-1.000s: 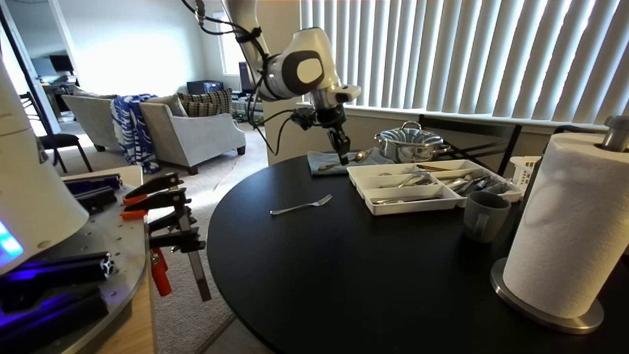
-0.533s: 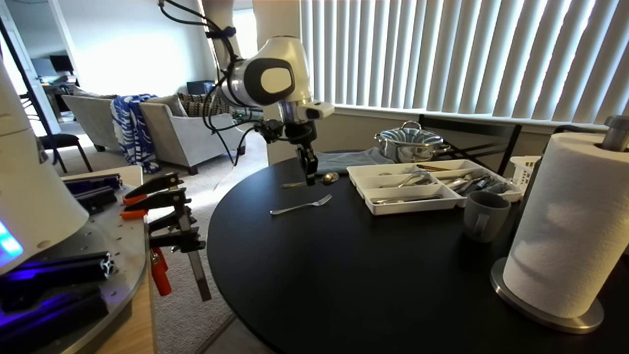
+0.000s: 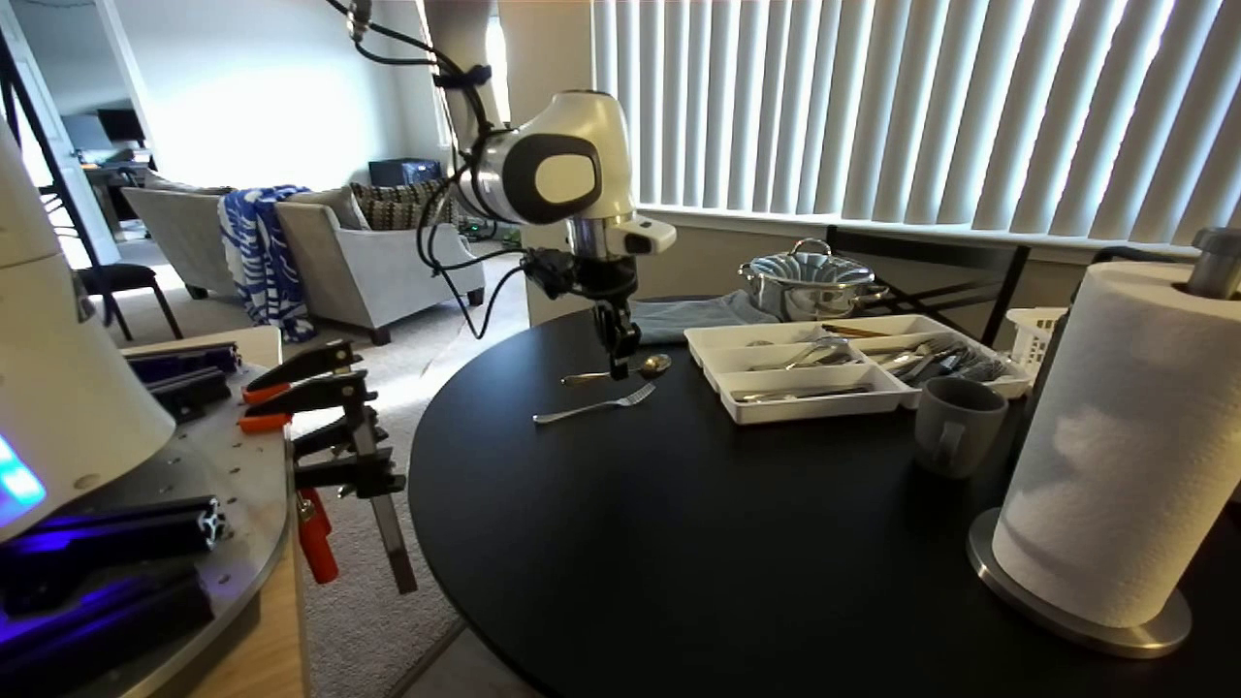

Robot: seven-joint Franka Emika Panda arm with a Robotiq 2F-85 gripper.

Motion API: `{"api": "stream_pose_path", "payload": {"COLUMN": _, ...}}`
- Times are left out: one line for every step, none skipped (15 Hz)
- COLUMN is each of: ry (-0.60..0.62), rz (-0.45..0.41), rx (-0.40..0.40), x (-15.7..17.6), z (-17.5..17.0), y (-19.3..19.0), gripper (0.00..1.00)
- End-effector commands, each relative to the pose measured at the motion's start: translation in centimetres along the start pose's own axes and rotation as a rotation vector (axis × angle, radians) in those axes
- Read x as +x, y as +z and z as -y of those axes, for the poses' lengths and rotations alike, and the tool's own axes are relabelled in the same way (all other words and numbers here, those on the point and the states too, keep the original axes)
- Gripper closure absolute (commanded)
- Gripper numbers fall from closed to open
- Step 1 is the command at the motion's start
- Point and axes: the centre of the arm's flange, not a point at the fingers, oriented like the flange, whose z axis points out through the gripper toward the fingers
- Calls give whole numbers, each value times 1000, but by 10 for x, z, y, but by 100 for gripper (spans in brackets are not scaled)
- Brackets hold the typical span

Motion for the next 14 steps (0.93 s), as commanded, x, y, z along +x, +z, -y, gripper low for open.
{"api": "stream_pose_path", "payload": {"ry": -38, "rz": 75, "rx": 45, "x": 7, "z": 1, "y": 40, "gripper": 99}}
{"api": "stream_pose_path", "payload": {"ry": -34, "rz": 89, "rx": 53, "x": 5, "z": 1, "y": 48, "gripper": 99}}
{"api": "stream_pose_path", "payload": {"ry": -28, "rz": 99, "rx": 60, "x": 2, "z": 0, "y": 54, "gripper": 99}}
{"api": "stream_pose_path", "payload": {"ry": -23, "rz": 107, "rx": 63, "x": -1, "z": -1, "y": 61, "gripper": 99}}
{"api": "stream_pose_path", "payload": {"ry": -19, "rz": 114, "rx": 66, "x": -3, "z": -1, "y": 66, "gripper": 99}}
{"api": "stream_pose_path", "payload": {"ry": -16, "rz": 120, "rx": 66, "x": -5, "z": -1, "y": 71, "gripper": 99}}
{"api": "stream_pose_path", "payload": {"ry": -14, "rz": 122, "rx": 69, "x": -5, "z": 0, "y": 73, "gripper": 99}}
{"api": "stream_pose_path", "payload": {"ry": -13, "rz": 120, "rx": 71, "x": -5, "z": 1, "y": 73, "gripper": 99}}
{"api": "stream_pose_path", "payload": {"ry": -14, "rz": 119, "rx": 73, "x": -4, "z": 2, "y": 73, "gripper": 99}}
{"api": "stream_pose_path", "payload": {"ry": -15, "rz": 118, "rx": 74, "x": -2, "z": 4, "y": 73, "gripper": 99}}
{"api": "stream_pose_path", "payload": {"ry": -15, "rz": 118, "rx": 76, "x": -2, "z": 5, "y": 72, "gripper": 99}}
{"api": "stream_pose_path", "payload": {"ry": -15, "rz": 118, "rx": 76, "x": -1, "z": 6, "y": 72, "gripper": 99}}
{"api": "stream_pose_path", "payload": {"ry": -11, "rz": 117, "rx": 73, "x": 0, "z": 6, "y": 70, "gripper": 99}}
{"api": "stream_pose_path", "payload": {"ry": -11, "rz": 118, "rx": 72, "x": 0, "z": 6, "y": 69, "gripper": 99}}
